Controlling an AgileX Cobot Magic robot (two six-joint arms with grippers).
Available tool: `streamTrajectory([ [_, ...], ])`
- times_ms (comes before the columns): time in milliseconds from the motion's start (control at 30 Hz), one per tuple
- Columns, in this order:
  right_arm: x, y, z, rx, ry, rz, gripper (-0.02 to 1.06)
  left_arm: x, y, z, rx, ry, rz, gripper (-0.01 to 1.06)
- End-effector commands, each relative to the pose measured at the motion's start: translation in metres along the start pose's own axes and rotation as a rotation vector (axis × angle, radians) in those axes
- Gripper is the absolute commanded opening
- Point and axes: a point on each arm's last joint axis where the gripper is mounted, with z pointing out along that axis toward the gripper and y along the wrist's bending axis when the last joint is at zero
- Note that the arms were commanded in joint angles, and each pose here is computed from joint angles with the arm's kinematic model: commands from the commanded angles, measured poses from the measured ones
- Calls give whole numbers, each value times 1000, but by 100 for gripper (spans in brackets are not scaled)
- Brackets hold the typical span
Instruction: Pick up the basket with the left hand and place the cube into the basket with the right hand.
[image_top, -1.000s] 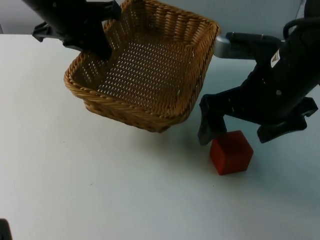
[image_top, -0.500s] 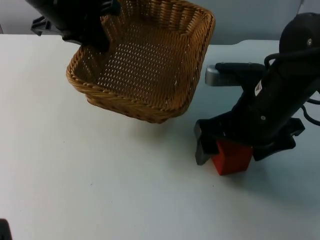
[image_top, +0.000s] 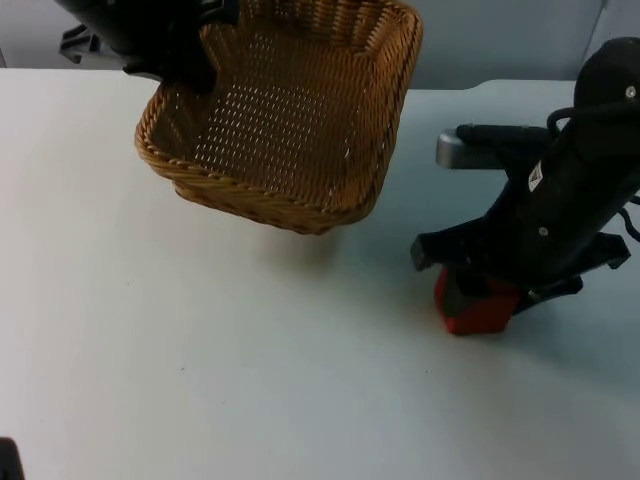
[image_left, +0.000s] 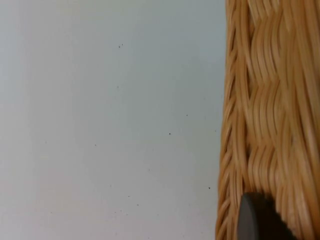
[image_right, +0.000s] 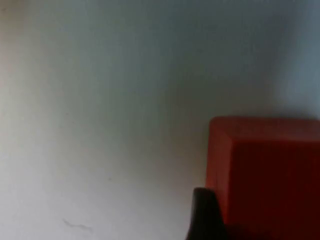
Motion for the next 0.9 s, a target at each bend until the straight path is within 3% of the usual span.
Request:
streamTrajectory([
  [0, -8, -6, -7, 12, -45, 21, 0, -9, -5, -10, 13, -53, -16, 0],
  [267, -34, -23, -46, 56, -157, 9, 0, -9, -4, -10, 12, -57, -16, 0],
  [467, -76, -13, -118, 44, -359, -39, 0, -9, -4, -10, 12, -57, -16, 0],
  [567, -89, -5, -142, 28, -426, -48, 0, -9, -4, -10, 11, -59, -16, 0],
  [667, -101, 20, -167, -41, -497, -127, 0, -9, -4, -10, 11, -59, -16, 0],
  [733, -107, 35, -172, -87, -529, -185, 0, -9, -4, -10, 11, -59, -16, 0],
  [867, -114, 52, -165, -142, -545, -220, 0, -9, -5, -10, 14, -59, -20, 0],
])
